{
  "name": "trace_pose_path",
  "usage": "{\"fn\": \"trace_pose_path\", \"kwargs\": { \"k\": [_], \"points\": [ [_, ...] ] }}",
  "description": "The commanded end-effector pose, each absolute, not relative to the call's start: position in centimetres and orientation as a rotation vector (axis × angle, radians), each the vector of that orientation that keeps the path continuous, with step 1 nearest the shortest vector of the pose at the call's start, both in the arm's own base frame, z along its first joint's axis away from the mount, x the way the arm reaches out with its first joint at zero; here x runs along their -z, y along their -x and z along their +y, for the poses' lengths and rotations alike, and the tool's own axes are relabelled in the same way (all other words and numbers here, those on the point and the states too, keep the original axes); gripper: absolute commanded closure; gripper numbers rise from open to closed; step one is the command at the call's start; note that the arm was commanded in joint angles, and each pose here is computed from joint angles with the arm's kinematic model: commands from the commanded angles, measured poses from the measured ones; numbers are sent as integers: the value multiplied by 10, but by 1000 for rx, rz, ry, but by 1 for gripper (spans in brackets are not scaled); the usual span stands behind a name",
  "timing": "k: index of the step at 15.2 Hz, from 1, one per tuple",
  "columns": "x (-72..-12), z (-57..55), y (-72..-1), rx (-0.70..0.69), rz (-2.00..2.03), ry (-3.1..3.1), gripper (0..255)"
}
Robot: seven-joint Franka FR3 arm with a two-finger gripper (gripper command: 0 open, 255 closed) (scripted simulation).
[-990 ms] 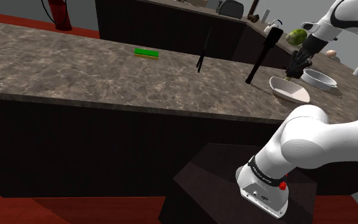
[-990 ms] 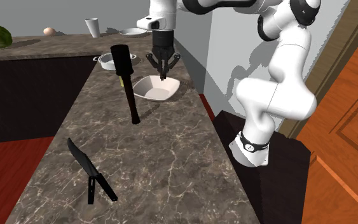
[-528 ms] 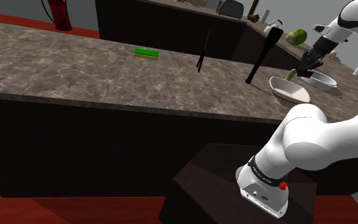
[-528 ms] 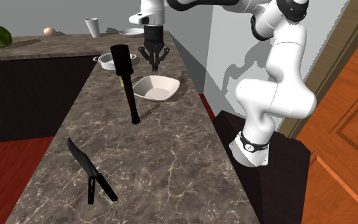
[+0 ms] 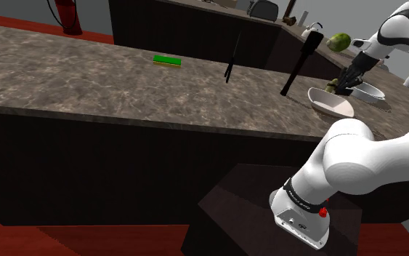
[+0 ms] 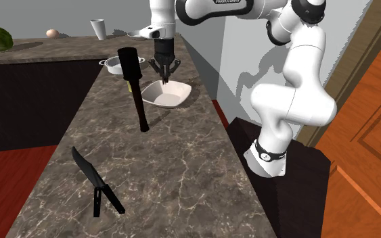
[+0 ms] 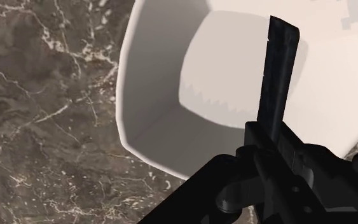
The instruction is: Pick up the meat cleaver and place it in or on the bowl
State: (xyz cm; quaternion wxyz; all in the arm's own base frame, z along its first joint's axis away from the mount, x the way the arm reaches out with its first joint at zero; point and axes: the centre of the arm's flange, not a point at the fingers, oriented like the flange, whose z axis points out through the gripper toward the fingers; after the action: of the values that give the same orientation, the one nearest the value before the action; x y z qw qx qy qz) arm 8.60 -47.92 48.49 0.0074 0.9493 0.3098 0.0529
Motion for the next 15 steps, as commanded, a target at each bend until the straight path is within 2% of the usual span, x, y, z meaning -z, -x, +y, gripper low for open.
{"fn": "trace_pose_path", "kwargs": {
  "k": [1,6,13,14,15],
  "points": [
    [-474,-480,-86,-165,969,-2968,255],
    [-449,-480,-86,-165,969,-2968,255],
    [-449,-480,-86,-165,969,-2968,255],
    [-449,-480,-86,-165,969,-2968,0],
    [-449,-480,-86,-165,969,-2968,0]
  ]
}}
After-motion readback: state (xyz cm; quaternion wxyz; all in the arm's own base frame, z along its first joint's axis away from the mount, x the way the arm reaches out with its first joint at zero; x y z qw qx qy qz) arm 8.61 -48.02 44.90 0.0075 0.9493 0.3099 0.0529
